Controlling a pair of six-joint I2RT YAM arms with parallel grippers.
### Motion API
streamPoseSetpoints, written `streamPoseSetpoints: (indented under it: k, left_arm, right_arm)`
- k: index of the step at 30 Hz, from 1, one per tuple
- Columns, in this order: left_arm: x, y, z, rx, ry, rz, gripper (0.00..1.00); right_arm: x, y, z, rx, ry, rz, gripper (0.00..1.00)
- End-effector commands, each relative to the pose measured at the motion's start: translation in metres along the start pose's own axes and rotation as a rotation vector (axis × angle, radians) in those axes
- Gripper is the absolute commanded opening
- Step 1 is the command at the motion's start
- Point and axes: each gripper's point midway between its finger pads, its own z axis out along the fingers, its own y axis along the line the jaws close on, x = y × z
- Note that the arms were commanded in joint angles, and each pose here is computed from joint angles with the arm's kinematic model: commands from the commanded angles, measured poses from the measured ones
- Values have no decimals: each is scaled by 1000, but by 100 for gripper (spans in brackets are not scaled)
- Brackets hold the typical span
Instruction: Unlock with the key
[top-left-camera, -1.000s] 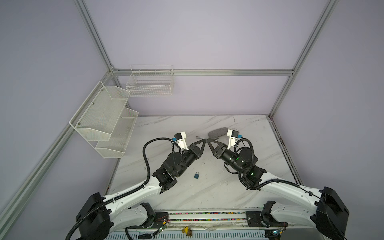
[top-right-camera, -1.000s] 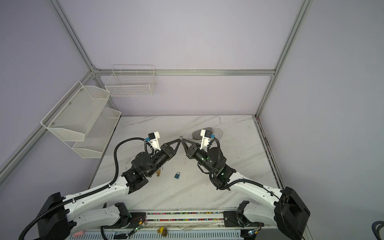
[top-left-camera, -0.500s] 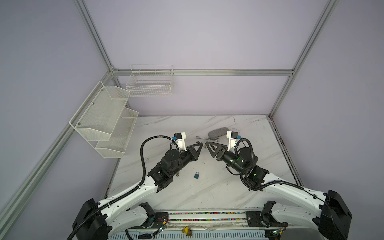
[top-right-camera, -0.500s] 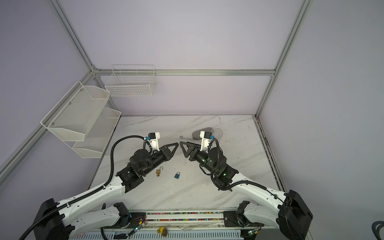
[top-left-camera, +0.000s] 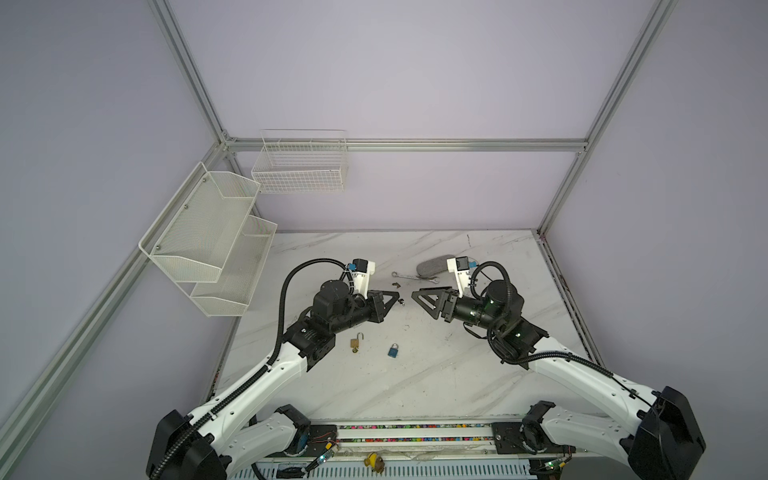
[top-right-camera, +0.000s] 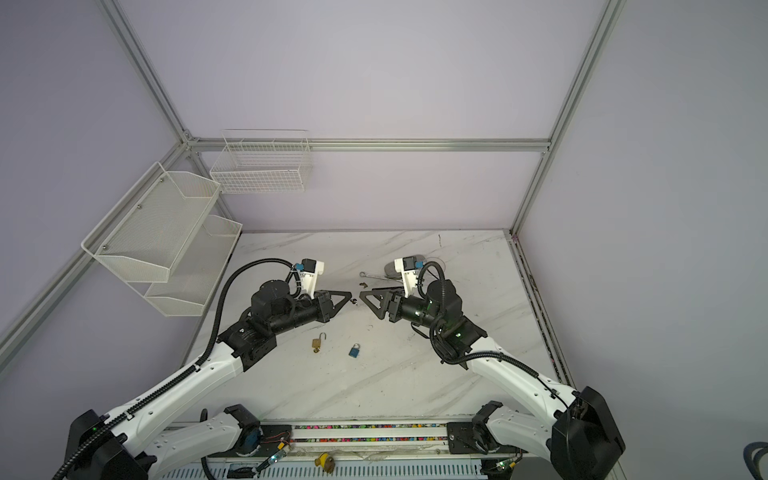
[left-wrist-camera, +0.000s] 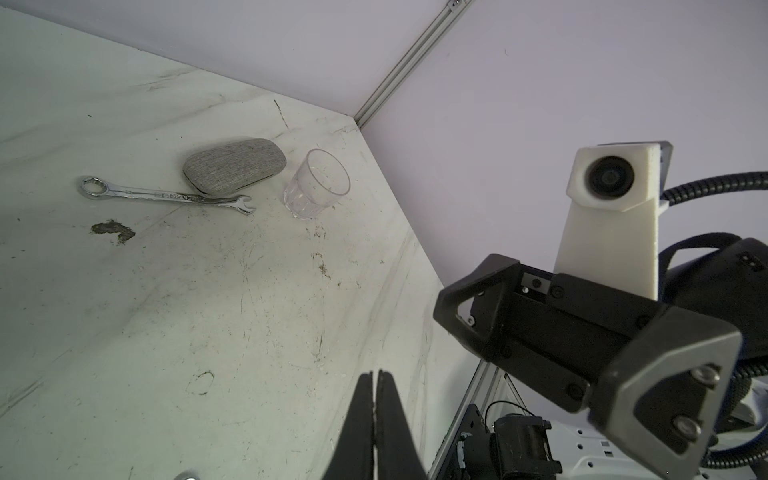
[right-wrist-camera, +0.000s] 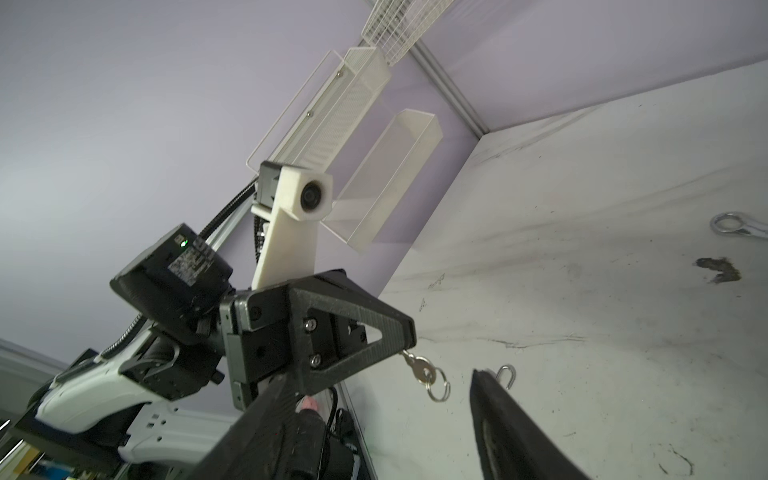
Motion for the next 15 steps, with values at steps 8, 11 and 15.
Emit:
streamPoseSetpoints:
  k: [8, 11, 15]
  left_arm:
    - [-28, -48, -3, 182, -22, 96, 0]
    - [-29, -51, -1, 201, -22, 99, 0]
    - [-30, -53, 1, 214, -18, 100, 0]
  right_arm:
    - [14, -2, 12, -90, 130, -15, 61]
    - [15, -7, 15, -89, 141, -9, 57]
    - [13, -2, 14, -110, 138, -21, 52]
